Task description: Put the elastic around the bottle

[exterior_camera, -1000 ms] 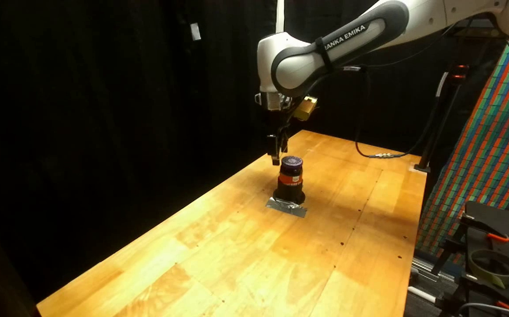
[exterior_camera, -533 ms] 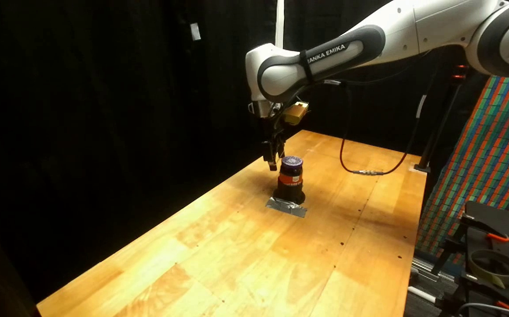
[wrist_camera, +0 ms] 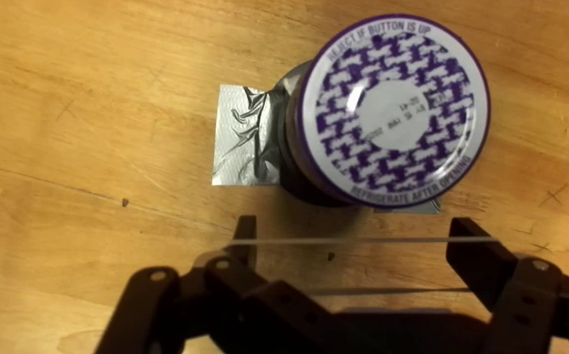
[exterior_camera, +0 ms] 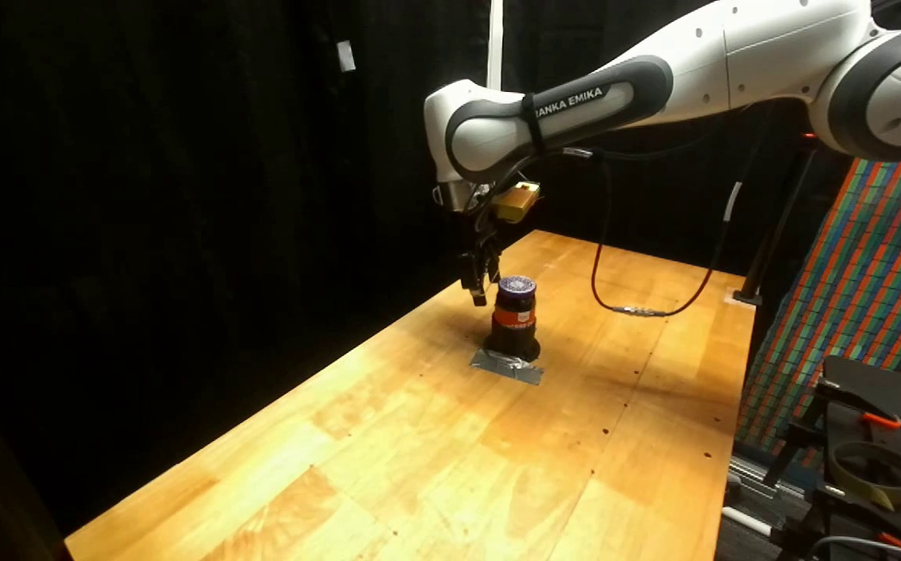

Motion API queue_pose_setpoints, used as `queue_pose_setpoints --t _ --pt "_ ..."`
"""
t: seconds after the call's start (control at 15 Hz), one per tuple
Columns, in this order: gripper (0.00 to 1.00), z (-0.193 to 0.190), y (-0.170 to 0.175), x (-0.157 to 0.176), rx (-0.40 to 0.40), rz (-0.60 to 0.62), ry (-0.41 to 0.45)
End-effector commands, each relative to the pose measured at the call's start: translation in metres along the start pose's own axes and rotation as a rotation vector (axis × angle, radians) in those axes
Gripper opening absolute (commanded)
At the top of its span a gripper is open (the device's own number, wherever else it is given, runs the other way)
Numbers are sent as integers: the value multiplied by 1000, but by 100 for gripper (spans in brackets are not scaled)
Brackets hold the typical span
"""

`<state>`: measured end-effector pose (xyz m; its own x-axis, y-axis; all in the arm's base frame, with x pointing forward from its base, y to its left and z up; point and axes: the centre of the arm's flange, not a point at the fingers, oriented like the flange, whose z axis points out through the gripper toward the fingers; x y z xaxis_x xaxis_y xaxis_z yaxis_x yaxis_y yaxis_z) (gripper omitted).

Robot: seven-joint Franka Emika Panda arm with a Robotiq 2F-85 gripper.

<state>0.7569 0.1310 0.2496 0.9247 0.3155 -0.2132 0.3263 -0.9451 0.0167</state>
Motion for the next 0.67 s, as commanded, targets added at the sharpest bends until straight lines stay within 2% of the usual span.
queue_pose_setpoints --t 0.0,0.6 --pt "100 -22 -8 15 -20 14 32" --pt "100 -14 -22 -10 -1 80 -91"
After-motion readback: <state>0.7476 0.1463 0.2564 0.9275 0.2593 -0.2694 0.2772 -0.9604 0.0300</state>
